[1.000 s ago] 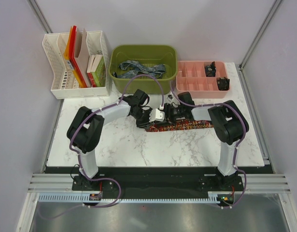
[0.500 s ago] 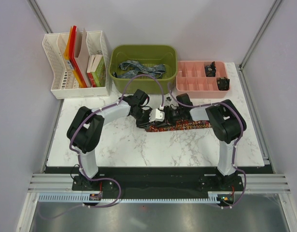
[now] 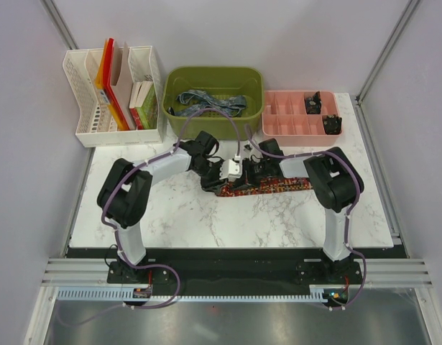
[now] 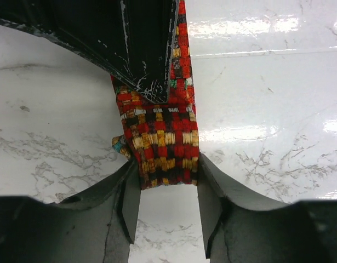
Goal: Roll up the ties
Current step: Roll the tie at the center of the board.
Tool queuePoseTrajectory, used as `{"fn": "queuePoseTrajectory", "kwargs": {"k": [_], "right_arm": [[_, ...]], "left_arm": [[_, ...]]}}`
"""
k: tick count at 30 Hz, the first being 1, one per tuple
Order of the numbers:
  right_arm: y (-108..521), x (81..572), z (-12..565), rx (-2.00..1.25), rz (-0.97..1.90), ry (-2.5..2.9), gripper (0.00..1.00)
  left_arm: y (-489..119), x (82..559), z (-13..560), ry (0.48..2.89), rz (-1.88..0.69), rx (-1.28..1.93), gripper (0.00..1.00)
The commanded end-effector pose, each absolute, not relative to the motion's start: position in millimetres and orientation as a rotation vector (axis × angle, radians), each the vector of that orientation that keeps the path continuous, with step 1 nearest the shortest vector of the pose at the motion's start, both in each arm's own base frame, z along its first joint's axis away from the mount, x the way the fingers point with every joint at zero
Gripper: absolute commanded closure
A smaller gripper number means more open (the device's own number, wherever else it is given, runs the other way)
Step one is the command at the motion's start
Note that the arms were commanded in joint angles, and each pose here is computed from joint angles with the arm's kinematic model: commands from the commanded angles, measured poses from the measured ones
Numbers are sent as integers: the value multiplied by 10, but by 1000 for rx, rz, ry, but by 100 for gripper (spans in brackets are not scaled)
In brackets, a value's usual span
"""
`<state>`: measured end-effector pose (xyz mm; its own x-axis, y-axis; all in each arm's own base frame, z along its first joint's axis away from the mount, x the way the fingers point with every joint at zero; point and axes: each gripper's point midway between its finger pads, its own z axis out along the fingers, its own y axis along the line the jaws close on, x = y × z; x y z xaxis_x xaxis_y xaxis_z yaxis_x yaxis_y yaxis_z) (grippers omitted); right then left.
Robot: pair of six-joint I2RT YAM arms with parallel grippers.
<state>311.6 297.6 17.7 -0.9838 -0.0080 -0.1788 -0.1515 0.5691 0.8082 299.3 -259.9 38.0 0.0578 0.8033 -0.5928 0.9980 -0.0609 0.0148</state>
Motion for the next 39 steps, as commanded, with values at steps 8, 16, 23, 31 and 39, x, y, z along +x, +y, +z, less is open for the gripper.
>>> {"fn": "queuePoseTrajectory", "kwargs": {"k": [8,16,23,31,39], "right_arm": [[2794,3158,-259,-119,1138,2754,100],[2865,3104,-277,-115,1142,2768,100],[2949,3098,-257,-83,1170,2750,100],[2976,3087,-262,-66,1178,2748,100],[2958,3081,-261,-72,1175,2750,100]], "left_arm": [[-2519,3030,714,1767,-685,1782,13],[-2588,3052,543,1769,-688,1780,14],[-2638,3110,639,1767,-686,1748,41],[-2604,3078,559,1775,-648,1800,33],[-2399,3038,334,1819,-585,1854,30]]}}
